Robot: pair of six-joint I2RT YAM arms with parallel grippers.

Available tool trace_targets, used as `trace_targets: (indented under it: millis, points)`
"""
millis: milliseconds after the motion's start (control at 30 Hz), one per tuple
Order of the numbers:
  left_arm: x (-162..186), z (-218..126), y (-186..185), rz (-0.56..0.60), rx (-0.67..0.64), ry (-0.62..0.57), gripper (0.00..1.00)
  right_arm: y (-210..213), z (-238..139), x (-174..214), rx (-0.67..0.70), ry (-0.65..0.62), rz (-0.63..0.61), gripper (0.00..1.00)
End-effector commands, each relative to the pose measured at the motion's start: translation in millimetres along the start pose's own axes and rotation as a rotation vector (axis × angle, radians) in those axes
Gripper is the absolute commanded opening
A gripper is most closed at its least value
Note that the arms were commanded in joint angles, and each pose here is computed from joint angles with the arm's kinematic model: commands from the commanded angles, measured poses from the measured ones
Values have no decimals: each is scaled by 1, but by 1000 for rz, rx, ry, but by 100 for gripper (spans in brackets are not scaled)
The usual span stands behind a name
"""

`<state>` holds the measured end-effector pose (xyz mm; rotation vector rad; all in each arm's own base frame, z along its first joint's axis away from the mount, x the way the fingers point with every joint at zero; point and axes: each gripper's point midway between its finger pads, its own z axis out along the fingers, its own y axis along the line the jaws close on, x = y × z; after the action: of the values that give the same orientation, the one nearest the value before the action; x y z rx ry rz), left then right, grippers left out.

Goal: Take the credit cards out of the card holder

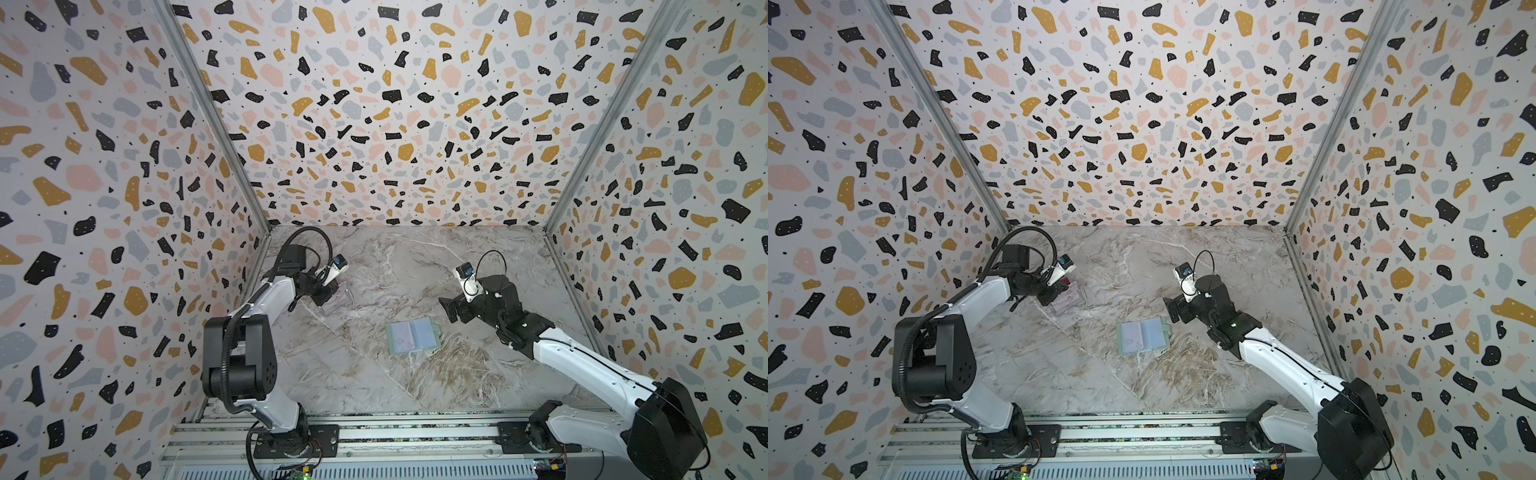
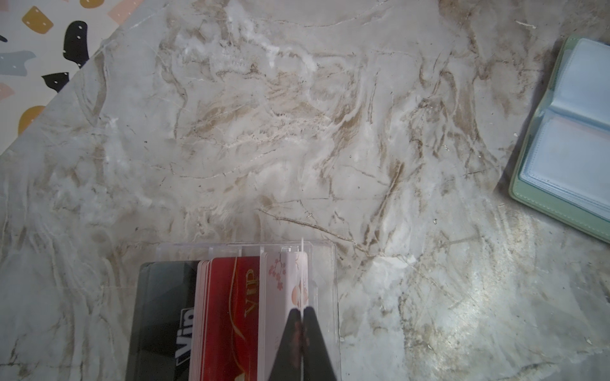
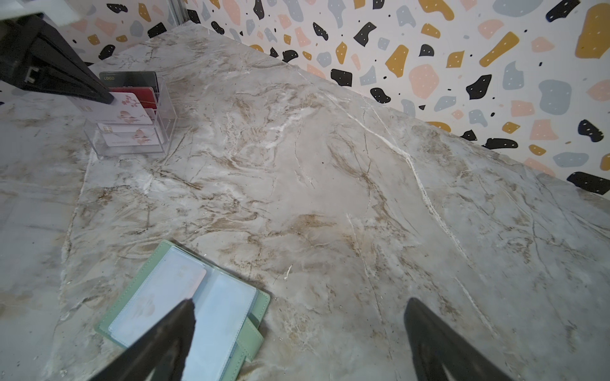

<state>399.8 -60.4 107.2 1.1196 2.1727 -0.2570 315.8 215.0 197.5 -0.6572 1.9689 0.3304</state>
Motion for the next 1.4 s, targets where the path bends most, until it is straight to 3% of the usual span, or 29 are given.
trace_targets:
  millis: [0, 700, 1367]
  points:
    - [0, 2, 1, 4, 9, -21, 0, 3, -10, -16, -11, -55, 12, 99]
    - [23, 20, 4, -58, 8, 15, 0, 5, -7, -11, -18, -50, 2, 99]
    - [35, 28, 4, -96, 11, 55, 10, 6, -10, -10, -18, -54, -10, 99]
